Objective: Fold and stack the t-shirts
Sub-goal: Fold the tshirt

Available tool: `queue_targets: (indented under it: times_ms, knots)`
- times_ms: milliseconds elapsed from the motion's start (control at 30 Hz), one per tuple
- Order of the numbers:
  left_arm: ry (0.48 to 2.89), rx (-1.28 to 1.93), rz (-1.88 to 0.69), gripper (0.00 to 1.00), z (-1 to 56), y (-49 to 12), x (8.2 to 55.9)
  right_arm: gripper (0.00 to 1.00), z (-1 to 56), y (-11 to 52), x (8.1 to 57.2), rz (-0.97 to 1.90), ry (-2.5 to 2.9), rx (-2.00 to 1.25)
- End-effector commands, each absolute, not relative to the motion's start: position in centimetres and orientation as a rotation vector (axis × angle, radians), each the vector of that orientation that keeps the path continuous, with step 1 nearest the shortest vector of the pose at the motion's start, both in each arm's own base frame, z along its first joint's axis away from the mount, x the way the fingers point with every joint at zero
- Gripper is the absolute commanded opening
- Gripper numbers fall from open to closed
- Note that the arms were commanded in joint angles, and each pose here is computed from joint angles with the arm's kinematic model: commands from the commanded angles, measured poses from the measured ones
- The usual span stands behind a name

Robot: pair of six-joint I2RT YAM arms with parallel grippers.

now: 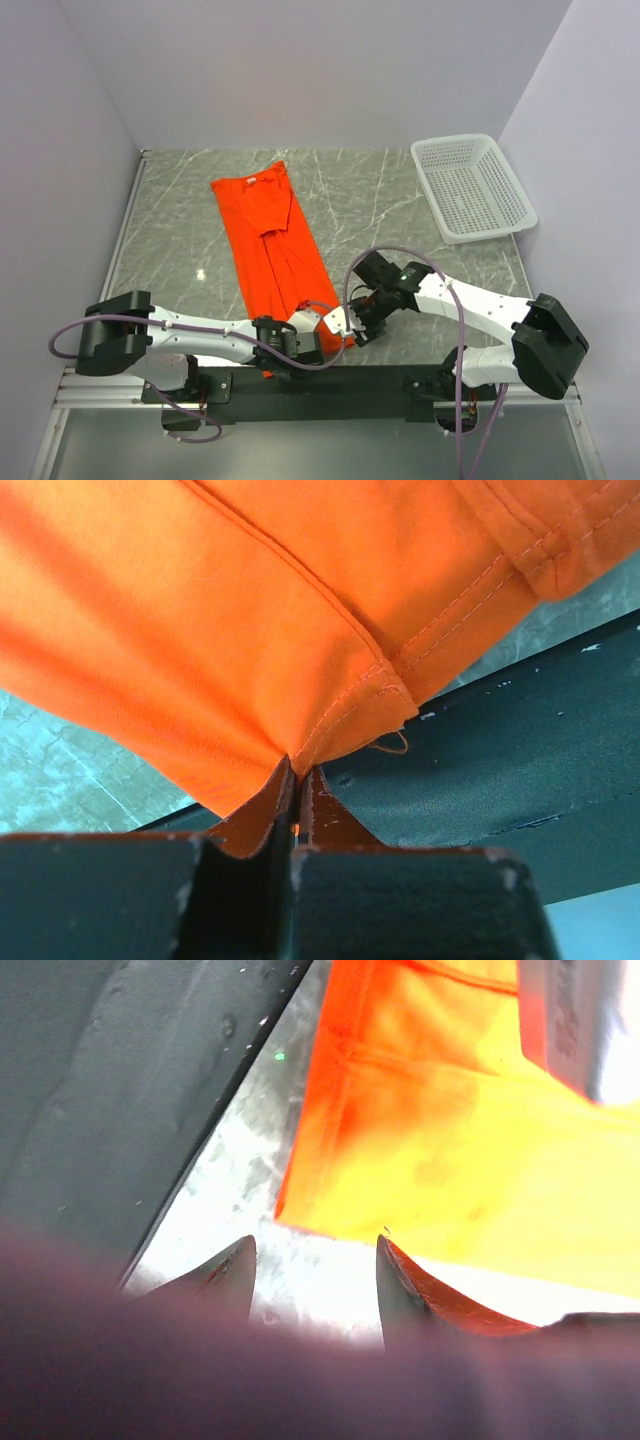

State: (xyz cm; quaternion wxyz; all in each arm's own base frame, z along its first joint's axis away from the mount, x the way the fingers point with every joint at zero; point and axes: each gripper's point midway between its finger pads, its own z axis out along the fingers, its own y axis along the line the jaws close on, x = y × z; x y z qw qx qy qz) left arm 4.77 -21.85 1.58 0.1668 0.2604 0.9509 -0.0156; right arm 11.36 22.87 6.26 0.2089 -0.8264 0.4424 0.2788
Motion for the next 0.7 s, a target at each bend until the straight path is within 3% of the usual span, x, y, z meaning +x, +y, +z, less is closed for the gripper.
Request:
queue_targets:
  times_ms: [0, 333, 667]
  knots:
    - [2.782, 0.695, -0.1, 0.01, 1.2, -21.5, 3.5, 0.58, 5.5, 24.0, 11.8, 0.701, 1.225, -2.308]
    - [2.795, 0.607, -0.215, 0.01, 0.9, -21.7, 3.1, 0.58, 5.8, 24.1, 11.6, 0.657, 1.174, -2.319]
    - [2.781, 0.575, -0.262, 0.01, 1.1, -21.6, 3.2, 0.58, 9.5, 24.9, 13.3, 0.824, 1.253, -2.138]
